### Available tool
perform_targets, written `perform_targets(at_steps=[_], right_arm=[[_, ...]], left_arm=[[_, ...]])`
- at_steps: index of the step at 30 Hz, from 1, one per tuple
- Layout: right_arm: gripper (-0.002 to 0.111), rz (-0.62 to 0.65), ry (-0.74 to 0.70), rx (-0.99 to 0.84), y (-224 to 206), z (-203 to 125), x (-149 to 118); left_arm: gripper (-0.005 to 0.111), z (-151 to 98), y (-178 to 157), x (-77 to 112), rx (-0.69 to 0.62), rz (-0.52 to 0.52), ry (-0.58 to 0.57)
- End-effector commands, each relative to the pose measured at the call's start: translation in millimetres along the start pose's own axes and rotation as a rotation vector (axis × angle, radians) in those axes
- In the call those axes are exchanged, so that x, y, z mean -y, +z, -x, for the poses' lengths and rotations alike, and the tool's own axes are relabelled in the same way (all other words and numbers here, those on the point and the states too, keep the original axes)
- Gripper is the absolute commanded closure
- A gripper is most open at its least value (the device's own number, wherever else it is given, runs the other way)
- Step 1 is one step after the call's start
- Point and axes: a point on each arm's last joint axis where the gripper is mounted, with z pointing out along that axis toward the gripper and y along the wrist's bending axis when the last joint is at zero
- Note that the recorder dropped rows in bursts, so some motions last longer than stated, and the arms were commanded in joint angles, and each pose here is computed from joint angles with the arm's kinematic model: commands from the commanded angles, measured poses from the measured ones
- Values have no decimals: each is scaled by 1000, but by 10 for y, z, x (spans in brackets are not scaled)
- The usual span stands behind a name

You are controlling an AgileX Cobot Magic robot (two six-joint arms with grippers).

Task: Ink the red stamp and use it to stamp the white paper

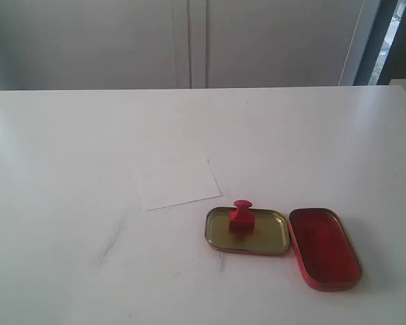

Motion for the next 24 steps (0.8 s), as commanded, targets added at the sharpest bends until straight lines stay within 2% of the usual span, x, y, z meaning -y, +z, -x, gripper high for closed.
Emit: perform_targets(at_steps=[1, 9, 24], right_arm=[[108, -2, 1, 12, -2, 2, 2], [108, 4, 1, 44, -3, 31, -4], [108, 82, -10, 444, -93, 381, -74]], left_arm=[[107, -28, 7, 5, -12, -3, -1], [107, -28, 7, 5, -12, -3, -1], [107, -28, 7, 5, -12, -3, -1]])
